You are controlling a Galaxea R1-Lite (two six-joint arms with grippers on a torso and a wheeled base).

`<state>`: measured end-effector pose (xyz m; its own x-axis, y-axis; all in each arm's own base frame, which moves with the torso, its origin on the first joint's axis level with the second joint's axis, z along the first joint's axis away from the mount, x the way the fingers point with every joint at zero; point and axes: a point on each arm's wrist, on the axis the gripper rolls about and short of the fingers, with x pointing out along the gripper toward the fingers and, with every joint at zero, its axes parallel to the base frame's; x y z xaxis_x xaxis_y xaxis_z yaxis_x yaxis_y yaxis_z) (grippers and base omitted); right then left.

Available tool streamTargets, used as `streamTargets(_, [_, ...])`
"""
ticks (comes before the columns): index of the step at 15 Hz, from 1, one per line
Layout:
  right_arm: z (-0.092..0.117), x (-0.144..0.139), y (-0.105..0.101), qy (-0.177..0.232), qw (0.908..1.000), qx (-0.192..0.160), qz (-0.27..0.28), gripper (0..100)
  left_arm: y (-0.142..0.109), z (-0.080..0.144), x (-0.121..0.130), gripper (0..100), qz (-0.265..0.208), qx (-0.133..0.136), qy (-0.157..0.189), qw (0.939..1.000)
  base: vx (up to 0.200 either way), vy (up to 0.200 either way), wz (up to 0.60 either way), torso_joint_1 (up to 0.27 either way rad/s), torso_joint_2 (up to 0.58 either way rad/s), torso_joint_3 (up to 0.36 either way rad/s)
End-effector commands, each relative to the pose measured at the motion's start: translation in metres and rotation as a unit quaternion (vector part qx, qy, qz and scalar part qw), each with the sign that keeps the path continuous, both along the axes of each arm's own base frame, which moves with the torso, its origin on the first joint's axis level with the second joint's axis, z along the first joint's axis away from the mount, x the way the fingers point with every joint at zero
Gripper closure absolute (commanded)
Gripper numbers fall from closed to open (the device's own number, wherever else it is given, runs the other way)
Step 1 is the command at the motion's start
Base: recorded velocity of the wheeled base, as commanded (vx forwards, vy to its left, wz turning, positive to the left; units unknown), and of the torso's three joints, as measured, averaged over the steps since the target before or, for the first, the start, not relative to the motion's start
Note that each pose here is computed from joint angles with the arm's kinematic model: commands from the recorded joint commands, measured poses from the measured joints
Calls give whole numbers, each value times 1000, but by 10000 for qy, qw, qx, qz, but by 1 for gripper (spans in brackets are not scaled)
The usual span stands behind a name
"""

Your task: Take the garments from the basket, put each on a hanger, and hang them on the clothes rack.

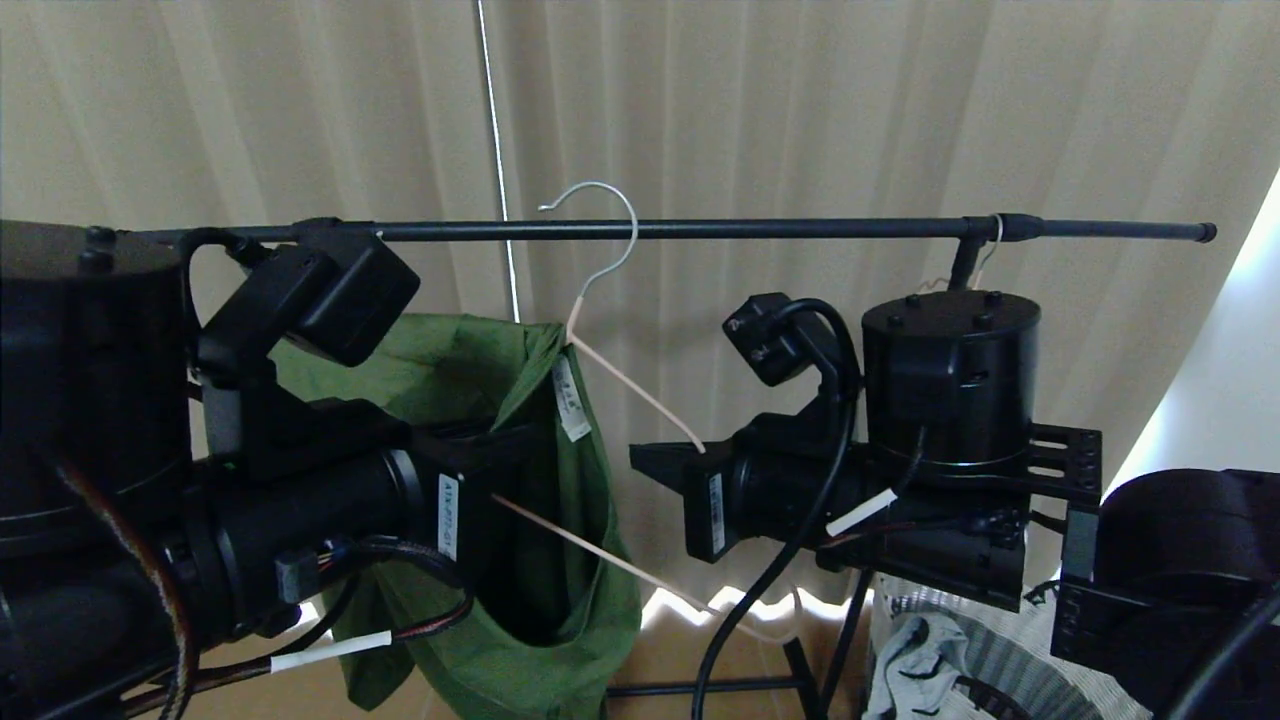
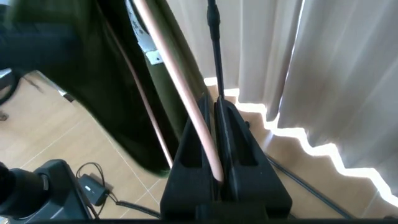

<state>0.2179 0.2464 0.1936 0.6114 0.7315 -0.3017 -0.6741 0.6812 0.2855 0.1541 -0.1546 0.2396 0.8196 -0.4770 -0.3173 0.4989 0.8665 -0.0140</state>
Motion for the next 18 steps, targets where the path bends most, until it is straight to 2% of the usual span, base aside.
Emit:
streamTargets(1, [8, -4, -5, -82, 9999, 90, 7, 100, 1, -1, -1, 0, 5, -1, 1, 10000, 0, 0, 0, 0, 0, 0])
streamTargets(3, [15, -9, -16, -146, 9998, 116, -54, 100, 6, -2, -6, 0, -42, 94, -63, 9999, 0, 0, 0, 0, 0, 0])
streamTargets(5, [17, -10, -33, -298, 9994, -18, -171, 100, 17, -4, -14, 0, -80, 261, -252, 9993, 0, 0, 0, 0, 0, 0])
streamTargets(8, [13, -6, -58, -439, 9978, -287, -410, 100, 30, -10, -22, 0, -127, 475, -633, 9968, 0, 0, 0, 0, 0, 0])
streamTargets(9, [11, -5, -66, -515, 9965, -474, -460, 100, 35, -13, -24, 0, -136, 609, -780, 9950, 0, 0, 0, 0, 0, 0])
streamTargets(11, [12, -5, -76, -625, 9943, -711, -494, 100, 39, -13, -28, 0, -271, 688, -1031, 9919, 0, 0, 0, 0, 0, 0])
streamTargets(12, [13, -6, -80, -631, 9935, -823, -461, 100, 44, -10, -25, 0, -395, 754, -1254, 9884, 0, 0, 0, 0, 0, 0])
streamTargets(13, [13, -8, -81, -578, 9948, -789, -269, 100, 51, -6, -18, 0, -481, 1027, -1515, 9819, 0, 0, 0, 0, 0, 0])
streamTargets(14, [13, -8, -83, -553, 9955, -758, -133, 100, 56, -1, -13, 0, -567, 1189, -1697, 9766, 0, 0, 0, 0, 0, 0])
streamTargets(17, [9, -2, -85, -634, 9938, -815, 411, 100, 72, 7, 0, 0, -1359, 1590, -2260, 9514, 0, 0, 0, 0, 0, 0])
streamTargets(18, [7, -1, -84, -638, 9933, -845, 464, 100, 73, 8, 3, 0, -1448, 1683, -2366, 9459, 0, 0, 0, 0, 0, 0])
